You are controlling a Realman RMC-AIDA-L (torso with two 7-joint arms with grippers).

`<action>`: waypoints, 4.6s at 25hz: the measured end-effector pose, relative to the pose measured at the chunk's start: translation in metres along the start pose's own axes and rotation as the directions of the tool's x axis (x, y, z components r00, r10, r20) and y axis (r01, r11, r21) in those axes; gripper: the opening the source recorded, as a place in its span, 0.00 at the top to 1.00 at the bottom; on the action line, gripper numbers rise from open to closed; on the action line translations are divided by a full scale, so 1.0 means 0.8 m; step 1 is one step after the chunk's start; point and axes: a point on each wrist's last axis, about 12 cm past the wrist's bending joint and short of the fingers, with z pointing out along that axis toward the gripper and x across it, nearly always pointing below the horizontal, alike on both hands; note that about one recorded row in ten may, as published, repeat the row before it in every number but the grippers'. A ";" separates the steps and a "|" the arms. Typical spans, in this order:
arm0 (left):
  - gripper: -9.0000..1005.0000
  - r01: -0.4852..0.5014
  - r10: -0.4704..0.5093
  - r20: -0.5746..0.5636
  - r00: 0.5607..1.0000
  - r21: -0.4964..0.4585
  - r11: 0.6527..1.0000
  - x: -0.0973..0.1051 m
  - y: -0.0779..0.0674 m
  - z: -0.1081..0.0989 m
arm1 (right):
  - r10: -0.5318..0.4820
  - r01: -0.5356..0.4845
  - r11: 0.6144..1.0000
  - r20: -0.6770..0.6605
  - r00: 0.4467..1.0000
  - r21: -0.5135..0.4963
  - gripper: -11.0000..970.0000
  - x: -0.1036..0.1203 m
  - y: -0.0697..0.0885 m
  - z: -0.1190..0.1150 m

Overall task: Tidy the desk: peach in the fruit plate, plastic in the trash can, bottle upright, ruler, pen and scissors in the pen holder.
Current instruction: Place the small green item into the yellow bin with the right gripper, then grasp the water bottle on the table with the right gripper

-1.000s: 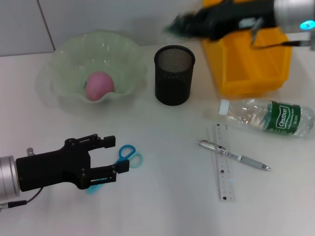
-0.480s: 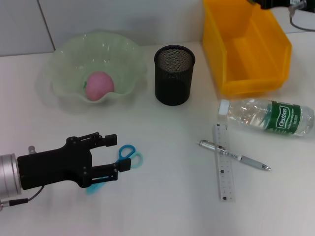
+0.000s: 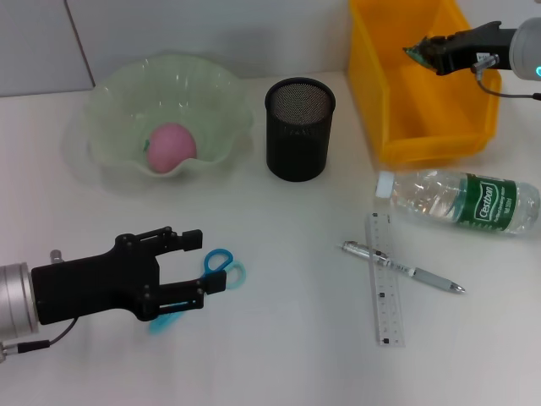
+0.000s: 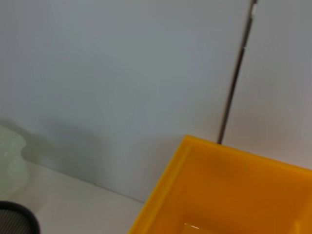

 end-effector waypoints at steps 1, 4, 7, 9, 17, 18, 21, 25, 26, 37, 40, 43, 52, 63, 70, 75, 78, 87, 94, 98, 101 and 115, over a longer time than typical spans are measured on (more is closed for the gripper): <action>0.22 0.000 0.000 0.000 1.000 0.000 1.000 0.000 0.000 0.000 | 0.009 -0.009 1.000 0.000 1.000 0.008 0.86 0.001 -0.001 0.001; 0.22 -0.001 0.001 -0.001 1.000 -0.001 1.000 -0.001 0.001 -0.001 | 0.051 -0.051 0.999 -0.004 0.999 0.013 0.87 0.003 -0.003 0.001; 0.22 -0.001 0.001 -0.001 1.000 -0.001 1.000 -0.001 0.001 -0.001 | 0.060 -0.060 0.998 -0.013 0.998 0.007 0.81 0.004 -0.003 0.001; 0.22 -0.003 0.003 -0.001 1.000 -0.001 1.000 -0.001 0.001 -0.001 | 0.062 -0.062 0.998 -0.021 0.998 -0.001 0.77 0.005 -0.003 0.001; 0.22 -0.004 0.004 -0.002 1.000 -0.002 1.000 -0.001 0.001 -0.002 | 0.075 -0.075 0.997 -0.017 0.997 -0.007 0.53 0.006 -0.003 -0.001; 0.22 -0.004 0.004 -0.002 1.000 -0.002 1.000 -0.001 0.001 -0.002 | 0.076 -0.076 0.997 -0.015 0.997 -0.007 0.49 0.006 -0.002 -0.001; 0.22 -0.004 0.004 -0.002 1.000 -0.002 1.000 -0.001 0.001 -0.002 | 0.087 -0.087 0.996 -0.005 0.996 -0.010 0.37 0.005 -0.002 -0.001; 0.22 -0.003 0.003 -0.002 1.000 -0.002 1.000 -0.001 0.001 -0.002 | 0.145 -0.144 0.989 0.052 0.988 -0.032 0.29 -0.001 -0.003 -0.007; 0.22 -0.003 0.003 -0.002 1.000 -0.002 1.000 -0.001 0.001 -0.002 | 0.162 -0.160 0.986 0.070 0.984 -0.040 0.29 -0.001 -0.004 -0.011; 0.22 -0.007 0.007 -0.001 1.000 0.001 1.000 0.000 0.000 -0.002 | 0.261 -0.173 0.932 0.257 0.930 -0.319 0.27 -0.005 -0.002 -0.064; 0.22 -0.007 0.007 0.000 1.000 0.002 1.000 0.000 0.000 -0.002 | 0.264 -0.162 0.917 0.251 0.931 -0.366 0.27 -0.003 -0.003 -0.073; 0.22 -0.008 0.008 0.000 1.000 0.003 1.000 0.000 0.000 -0.002 | 0.262 -0.128 0.891 0.265 0.928 -0.435 0.27 0.002 -0.005 -0.090; 0.22 -0.007 0.007 -0.002 1.000 0.003 1.000 0.000 0.000 -0.002 | 0.046 0.018 0.863 0.114 0.992 -0.505 0.18 -0.001 -0.016 -0.128; 0.22 0.012 -0.011 0.007 1.000 -0.011 1.000 -0.002 0.002 -0.003 | -0.323 0.184 0.853 -0.217 0.921 -0.488 0.15 -0.042 -0.020 -0.139; 0.22 0.035 -0.034 0.029 0.999 -0.035 0.999 -0.004 0.005 -0.007 | -0.475 0.254 0.830 -0.390 0.789 -0.497 0.15 -0.046 -0.008 -0.114; 0.22 0.052 -0.051 0.034 0.998 -0.048 0.997 -0.003 0.007 -0.010 | -0.546 0.306 0.804 -0.430 0.719 -0.510 0.15 -0.049 -0.002 -0.098; 0.22 0.058 -0.056 0.044 0.997 -0.060 0.996 -0.002 0.007 -0.011 | -0.579 0.333 0.789 -0.442 0.685 -0.517 0.15 -0.047 0.000 -0.086; 0.22 0.087 -0.082 0.067 0.994 -0.079 0.993 -0.002 0.009 -0.014 | -0.674 0.417 0.731 -0.475 0.566 -0.540 0.15 -0.020 0.020 -0.051; 0.22 0.094 -0.089 0.069 0.994 -0.081 0.992 -0.001 0.008 -0.015 | -0.697 0.421 0.709 -0.469 0.543 -0.566 0.15 -0.005 0.030 -0.035; 0.22 0.098 -0.092 0.072 0.993 -0.083 0.992 0.000 0.007 -0.016 | -0.704 0.422 0.702 -0.471 0.532 -0.574 0.15 0.003 0.034 -0.029; 0.22 0.098 -0.093 0.073 0.993 -0.082 0.992 0.000 0.007 -0.016 | -0.708 0.425 0.699 -0.471 0.526 -0.575 0.15 0.009 0.037 -0.024; 0.22 0.099 -0.093 0.074 0.993 -0.081 0.992 0.001 0.007 -0.017 | -0.711 0.422 0.694 -0.465 0.527 -0.583 0.15 0.024 0.050 -0.009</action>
